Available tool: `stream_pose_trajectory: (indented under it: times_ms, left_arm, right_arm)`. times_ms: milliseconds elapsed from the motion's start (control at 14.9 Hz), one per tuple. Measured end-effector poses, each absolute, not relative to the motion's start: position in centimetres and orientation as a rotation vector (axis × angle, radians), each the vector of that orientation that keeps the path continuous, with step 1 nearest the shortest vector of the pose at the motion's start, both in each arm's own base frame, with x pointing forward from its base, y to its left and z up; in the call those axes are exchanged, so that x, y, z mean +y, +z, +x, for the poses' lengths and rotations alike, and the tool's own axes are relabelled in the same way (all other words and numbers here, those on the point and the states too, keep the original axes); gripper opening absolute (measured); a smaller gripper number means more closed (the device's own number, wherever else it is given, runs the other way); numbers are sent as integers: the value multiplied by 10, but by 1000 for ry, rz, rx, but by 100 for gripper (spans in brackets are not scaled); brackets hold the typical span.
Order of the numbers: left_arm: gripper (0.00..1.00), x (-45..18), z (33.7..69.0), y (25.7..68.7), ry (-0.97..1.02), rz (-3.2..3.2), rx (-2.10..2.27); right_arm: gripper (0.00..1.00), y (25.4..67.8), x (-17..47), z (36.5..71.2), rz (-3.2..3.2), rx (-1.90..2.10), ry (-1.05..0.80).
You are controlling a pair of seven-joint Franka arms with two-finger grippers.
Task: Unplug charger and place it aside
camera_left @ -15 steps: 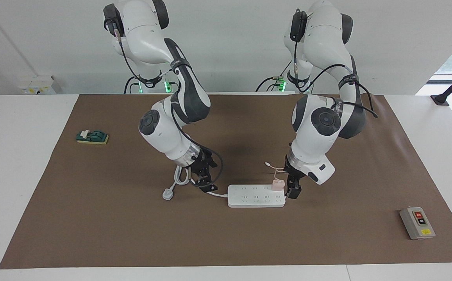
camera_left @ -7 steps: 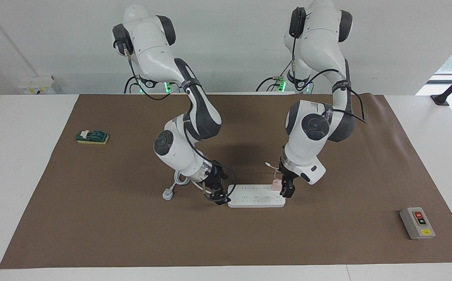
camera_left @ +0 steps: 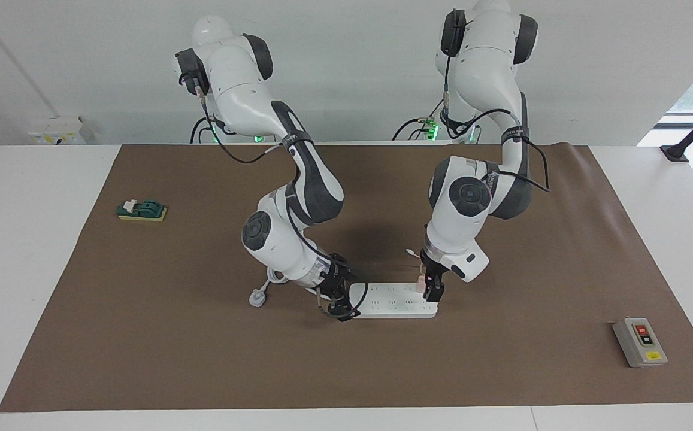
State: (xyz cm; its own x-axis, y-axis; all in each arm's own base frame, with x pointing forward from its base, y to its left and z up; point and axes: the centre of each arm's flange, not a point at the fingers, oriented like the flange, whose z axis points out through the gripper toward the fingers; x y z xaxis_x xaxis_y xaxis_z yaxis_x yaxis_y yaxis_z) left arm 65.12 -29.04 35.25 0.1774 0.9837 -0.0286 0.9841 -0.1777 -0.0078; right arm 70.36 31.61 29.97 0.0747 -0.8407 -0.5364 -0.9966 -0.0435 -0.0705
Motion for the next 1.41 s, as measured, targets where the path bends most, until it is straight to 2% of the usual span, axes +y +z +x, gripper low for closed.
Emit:
stream_pose_trajectory:
  times_ms: [134, 402, 469, 536, 670, 804, 871, 1072, 1206, 1407]
  left_arm:
    - [98, -292, 649, 349, -43, 2405, 2007]
    - [91, -291, 647, 340, -31, 2408, 2011]
    - [86, -291, 646, 338, -20, 2414, 2007]
    - [86, -290, 645, 338, -6, 2423, 2003]
    - [73, -291, 643, 337, 7, 2436, 1998]
    - [69, -293, 641, 338, 11, 2442, 1992]
    - [60, -294, 641, 338, 14, 2443, 1988]
    - [56, -295, 641, 339, 22, 2439, 1982]
    - [46, -295, 643, 341, 34, 2429, 1976]
    - [45, -295, 643, 341, 36, 2427, 1974]
  right_arm:
    - [100, 294, 323, 699, -1925, 1821, 527]
    - [100, 284, 328, 693, -1927, 1832, 555]
    - [100, 280, 331, 690, -1933, 1833, 560]
    - [100, 278, 335, 688, -1937, 1833, 559]
    - [100, 277, 341, 685, -1937, 1826, 544]
    - [100, 277, 345, 684, -1940, 1821, 541]
    - [100, 277, 346, 683, -1943, 1817, 539]
    - [100, 278, 344, 684, -1973, 1786, 518]
    - [100, 278, 343, 685, -1997, 1767, 492]
    - [100, 278, 336, 689, -2019, 1758, 456]
